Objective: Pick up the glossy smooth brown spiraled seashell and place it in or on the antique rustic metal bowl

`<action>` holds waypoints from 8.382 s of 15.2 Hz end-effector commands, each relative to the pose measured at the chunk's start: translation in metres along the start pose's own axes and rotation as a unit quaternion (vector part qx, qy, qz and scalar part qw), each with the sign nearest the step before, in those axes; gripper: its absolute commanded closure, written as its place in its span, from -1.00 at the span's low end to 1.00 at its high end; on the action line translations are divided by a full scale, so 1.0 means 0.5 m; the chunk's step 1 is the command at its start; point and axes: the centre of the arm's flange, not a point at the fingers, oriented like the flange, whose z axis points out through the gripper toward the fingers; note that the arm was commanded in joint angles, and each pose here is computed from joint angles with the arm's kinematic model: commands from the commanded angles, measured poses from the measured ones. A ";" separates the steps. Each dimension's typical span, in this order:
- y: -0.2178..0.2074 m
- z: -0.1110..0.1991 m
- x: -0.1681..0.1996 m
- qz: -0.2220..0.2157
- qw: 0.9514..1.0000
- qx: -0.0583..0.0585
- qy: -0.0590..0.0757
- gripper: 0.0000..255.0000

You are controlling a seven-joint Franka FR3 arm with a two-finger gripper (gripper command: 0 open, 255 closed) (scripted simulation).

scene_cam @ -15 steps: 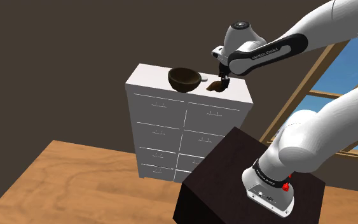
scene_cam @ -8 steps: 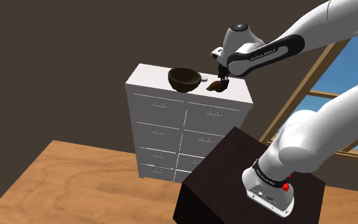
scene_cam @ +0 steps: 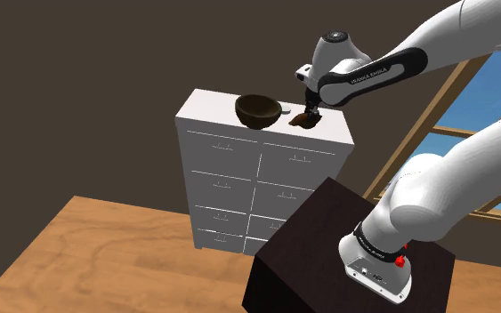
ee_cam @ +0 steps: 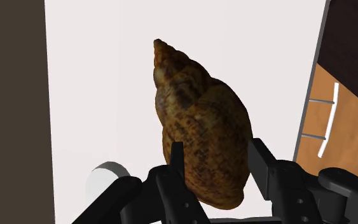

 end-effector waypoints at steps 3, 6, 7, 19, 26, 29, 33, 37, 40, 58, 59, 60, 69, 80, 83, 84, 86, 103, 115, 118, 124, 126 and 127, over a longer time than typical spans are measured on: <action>-0.003 0.009 -0.003 0.001 1.000 0.005 -0.004 1.00; 0.007 -0.020 -0.006 0.001 1.000 0.005 -0.004 1.00; 0.011 -0.030 -0.007 0.001 1.000 0.005 -0.004 1.00; 0.156 0.081 -0.105 -0.006 0.978 0.198 0.068 -1.00; 0.138 0.125 -0.099 -0.006 0.978 0.198 0.068 -1.00; 0.138 0.125 -0.099 -0.006 0.978 0.198 0.068 -1.00; 0.138 0.125 -0.099 -0.006 0.978 0.198 0.068 1.00; 0.137 0.124 -0.098 -0.006 0.978 0.198 0.068 1.00; 0.138 0.124 -0.099 -0.006 0.978 0.198 0.068 1.00; 0.192 -0.035 -0.117 -0.006 0.978 0.198 0.068 1.00; 0.195 -0.044 -0.118 -0.006 0.978 0.198 0.068 1.00; 0.198 -0.054 -0.119 -0.006 0.978 0.198 0.068 1.00; 0.229 -0.144 -0.129 -0.006 0.978 0.198 0.068 1.00; 0.232 -0.223 -0.007 -0.006 0.978 0.198 0.068 1.00; 0.222 -0.236 0.071 -0.006 0.978 0.198 0.068 1.00; 0.219 -0.241 0.097 -0.006 0.978 0.198 0.068 1.00; 0.212 -0.250 0.148 -0.006 0.978 0.198 0.068 1.00; 0.158 -0.165 0.301 -0.006 0.978 0.198 0.068 1.00; 0.148 -0.136 0.304 -0.006 0.978 0.198 0.068 -1.00; 0.148 -0.136 0.304 -0.006 0.978 0.198 0.068 -1.00; 0.187 -0.227 0.291 -0.006 0.978 0.198 0.068 -1.00; 0.187 -0.227 0.291 -0.006 0.978 0.198 0.068 -1.00; 0.187 -0.227 0.291 -0.006 0.978 0.198 0.068 -1.00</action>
